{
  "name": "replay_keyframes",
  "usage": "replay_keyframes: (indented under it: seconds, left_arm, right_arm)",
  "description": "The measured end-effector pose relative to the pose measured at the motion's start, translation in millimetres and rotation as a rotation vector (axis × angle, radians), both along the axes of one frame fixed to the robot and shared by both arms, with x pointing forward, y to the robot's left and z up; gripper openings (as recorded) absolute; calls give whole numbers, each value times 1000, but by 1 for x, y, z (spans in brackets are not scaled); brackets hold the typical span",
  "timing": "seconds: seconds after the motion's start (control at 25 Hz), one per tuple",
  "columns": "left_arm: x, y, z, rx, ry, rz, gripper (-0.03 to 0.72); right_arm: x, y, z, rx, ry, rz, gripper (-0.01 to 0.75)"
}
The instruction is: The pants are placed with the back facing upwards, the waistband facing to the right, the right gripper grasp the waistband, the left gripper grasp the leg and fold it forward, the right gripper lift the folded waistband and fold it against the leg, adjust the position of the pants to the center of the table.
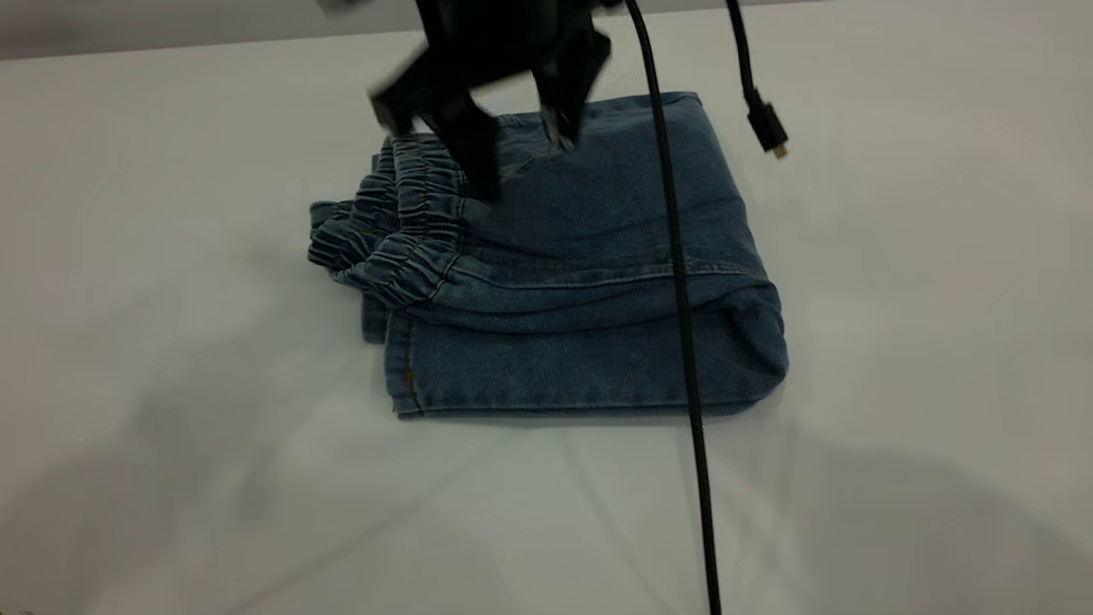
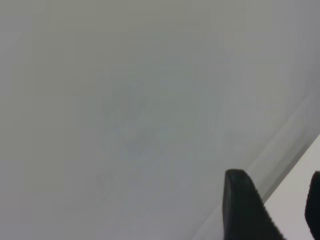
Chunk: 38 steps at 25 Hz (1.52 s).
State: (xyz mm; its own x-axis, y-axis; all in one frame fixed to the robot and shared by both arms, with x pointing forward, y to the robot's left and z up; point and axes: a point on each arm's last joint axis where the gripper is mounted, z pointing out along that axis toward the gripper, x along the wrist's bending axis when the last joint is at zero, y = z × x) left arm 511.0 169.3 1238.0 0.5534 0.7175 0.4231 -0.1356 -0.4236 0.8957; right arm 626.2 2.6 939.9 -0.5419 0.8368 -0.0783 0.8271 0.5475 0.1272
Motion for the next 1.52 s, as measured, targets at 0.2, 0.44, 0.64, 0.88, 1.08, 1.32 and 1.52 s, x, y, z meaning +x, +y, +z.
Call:
replay_keyframes:
  seconds: [0.2, 0.44, 0.64, 0.88, 1.08, 1.32, 1.52]
  left_arm:
    - [-7, 3, 6, -6, -14, -3, 307]
    - [-30, 11, 23, -24, -59, -14, 307]
    - [-56, 21, 41, -50, -113, -21, 307]
    - [-88, 34, 60, -95, -181, -24, 307]
    - [-110, 43, 72, -116, -234, -25, 307]
    - [-125, 49, 78, -131, -270, -26, 307]
    - [-125, 49, 78, -131, -270, -26, 307]
  right_arm:
    - [-9, -1, 58, 119, -58, -8, 428]
    - [-34, -21, 155, 239, -226, 29, 351]
    - [-69, -48, 236, 359, -367, 56, 299]
    - [-125, -93, 317, 489, -539, 65, 196]
    - [-175, -133, 351, 552, -621, 68, 122]
    - [-240, -185, 361, 595, -677, 69, 94]
    - [-288, -223, 346, 584, -717, 126, 93]
